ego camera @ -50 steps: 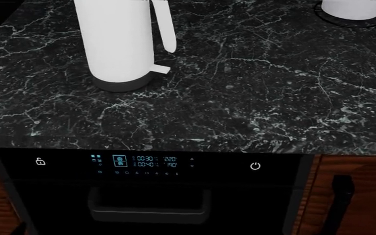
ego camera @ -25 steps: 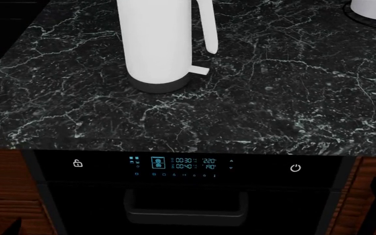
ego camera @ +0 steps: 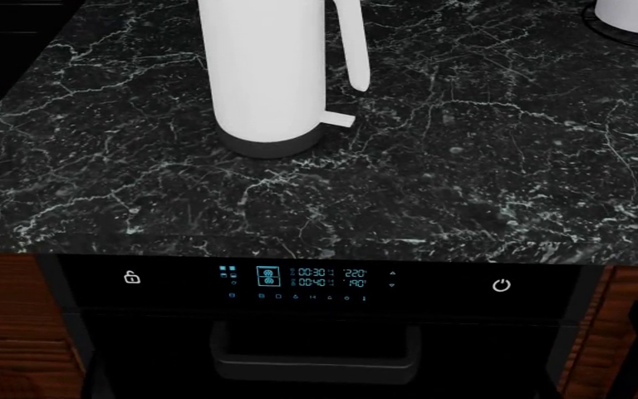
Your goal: Close the lid of the electric kettle.
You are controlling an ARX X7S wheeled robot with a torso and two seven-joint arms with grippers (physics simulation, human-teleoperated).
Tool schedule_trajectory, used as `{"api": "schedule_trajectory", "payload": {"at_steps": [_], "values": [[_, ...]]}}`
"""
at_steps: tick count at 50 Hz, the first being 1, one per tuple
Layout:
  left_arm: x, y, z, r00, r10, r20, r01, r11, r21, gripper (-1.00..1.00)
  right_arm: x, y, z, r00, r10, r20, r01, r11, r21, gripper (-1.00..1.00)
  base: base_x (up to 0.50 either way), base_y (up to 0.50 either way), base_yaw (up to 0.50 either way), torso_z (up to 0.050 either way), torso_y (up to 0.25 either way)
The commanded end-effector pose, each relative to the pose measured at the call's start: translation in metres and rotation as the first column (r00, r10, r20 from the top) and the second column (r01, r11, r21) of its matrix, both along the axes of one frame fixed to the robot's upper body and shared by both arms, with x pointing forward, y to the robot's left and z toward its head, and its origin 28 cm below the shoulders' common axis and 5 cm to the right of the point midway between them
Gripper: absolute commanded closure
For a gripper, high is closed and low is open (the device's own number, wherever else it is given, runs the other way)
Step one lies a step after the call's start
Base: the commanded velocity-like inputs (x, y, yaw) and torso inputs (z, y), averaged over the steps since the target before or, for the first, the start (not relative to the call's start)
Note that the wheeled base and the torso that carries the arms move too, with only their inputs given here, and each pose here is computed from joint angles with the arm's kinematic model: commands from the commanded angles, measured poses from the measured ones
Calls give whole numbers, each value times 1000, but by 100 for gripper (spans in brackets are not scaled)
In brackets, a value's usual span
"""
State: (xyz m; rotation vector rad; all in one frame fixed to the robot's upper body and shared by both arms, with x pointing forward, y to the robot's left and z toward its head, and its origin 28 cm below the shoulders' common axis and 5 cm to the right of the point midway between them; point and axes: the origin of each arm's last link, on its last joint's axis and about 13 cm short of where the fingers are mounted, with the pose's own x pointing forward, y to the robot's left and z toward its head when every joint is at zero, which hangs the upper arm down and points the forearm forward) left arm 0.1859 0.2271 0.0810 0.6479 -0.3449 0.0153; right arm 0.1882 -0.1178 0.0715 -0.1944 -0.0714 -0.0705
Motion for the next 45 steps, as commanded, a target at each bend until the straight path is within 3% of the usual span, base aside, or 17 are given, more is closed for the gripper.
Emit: {"api": "schedule_trajectory", "payload": {"at_steps": [1,19,26,40,45], "values": [[-6,12,45,994,7,105,-16,997,81,-100,-17,-11,45,998,-8,70,13,997,-73,-100,0,0,0,0,0],[-27,27,112,977,-17,211,-22,983,181,-100,-33,-27,100,991,25,129,-2,984,-177,-100,0,0,0,0,0],[-31,31,137,969,-16,245,-30,982,185,-100,-40,-29,123,987,41,156,-10,982,-190,-100,0,0,0,0,0],[-38,37,172,942,-26,336,-50,975,218,-100,-51,-40,162,969,34,246,12,983,-183,-100,0,0,0,0,0],[-37,39,177,937,-18,350,-63,974,218,-100,-52,-41,168,970,24,243,7,992,-124,-100,0,0,0,0,0]]}}
